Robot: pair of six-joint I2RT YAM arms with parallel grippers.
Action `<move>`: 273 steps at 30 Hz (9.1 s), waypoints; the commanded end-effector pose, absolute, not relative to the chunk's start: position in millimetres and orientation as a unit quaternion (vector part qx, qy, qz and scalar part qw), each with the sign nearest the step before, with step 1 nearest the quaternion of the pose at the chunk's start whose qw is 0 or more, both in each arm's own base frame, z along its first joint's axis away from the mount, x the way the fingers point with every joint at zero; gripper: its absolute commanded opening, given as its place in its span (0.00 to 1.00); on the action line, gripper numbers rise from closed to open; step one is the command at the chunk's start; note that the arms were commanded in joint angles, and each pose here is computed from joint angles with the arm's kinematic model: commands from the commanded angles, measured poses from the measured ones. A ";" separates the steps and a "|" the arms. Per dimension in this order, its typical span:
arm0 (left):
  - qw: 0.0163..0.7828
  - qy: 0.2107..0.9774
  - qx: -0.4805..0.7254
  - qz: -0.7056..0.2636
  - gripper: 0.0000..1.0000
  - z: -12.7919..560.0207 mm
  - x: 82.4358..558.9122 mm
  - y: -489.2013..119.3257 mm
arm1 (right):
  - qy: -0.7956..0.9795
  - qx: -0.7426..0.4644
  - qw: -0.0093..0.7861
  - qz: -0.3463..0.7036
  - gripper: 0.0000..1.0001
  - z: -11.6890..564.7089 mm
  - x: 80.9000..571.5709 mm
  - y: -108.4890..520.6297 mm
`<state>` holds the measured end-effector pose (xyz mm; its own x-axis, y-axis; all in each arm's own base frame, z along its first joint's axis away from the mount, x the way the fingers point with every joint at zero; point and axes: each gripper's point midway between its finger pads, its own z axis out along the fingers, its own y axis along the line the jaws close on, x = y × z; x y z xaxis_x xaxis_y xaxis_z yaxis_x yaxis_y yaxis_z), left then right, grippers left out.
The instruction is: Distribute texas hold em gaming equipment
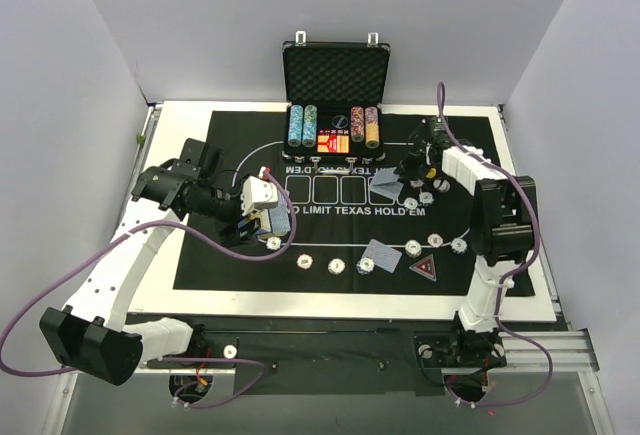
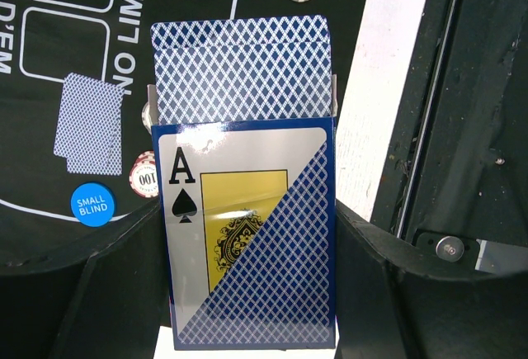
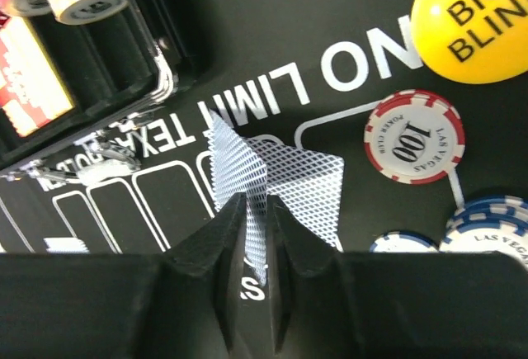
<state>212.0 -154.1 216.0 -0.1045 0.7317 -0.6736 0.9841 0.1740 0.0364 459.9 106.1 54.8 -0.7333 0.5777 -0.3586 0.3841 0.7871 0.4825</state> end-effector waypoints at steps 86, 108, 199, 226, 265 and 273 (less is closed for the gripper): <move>0.335 0.685 0.606 -0.228 0.00 241.5 214.7 -165.2 | 0.834 -0.089 0.228 0.494 0.61 263.0 230.3 366.6; 0.342 0.682 0.603 -0.232 0.00 249.0 215.4 -167.7 | 0.824 -0.097 0.180 0.529 0.38 242.0 228.4 403.7; 0.355 0.676 0.599 -0.241 0.00 258.2 212.3 -171.3 | 0.867 -0.094 0.201 0.446 0.30 216.3 223.3 351.1; 0.352 0.681 0.595 -0.242 0.00 254.8 212.7 -171.4 | 0.838 -0.107 0.215 0.489 0.54 247.7 223.9 383.0; 0.365 0.679 0.587 -0.246 0.00 263.1 212.0 -173.6 | 0.832 -0.069 0.223 0.503 0.33 248.2 229.9 358.1; 0.383 0.687 0.574 -0.228 0.00 265.1 222.8 -172.7 | 0.831 -0.080 0.217 0.506 0.49 252.0 223.3 372.0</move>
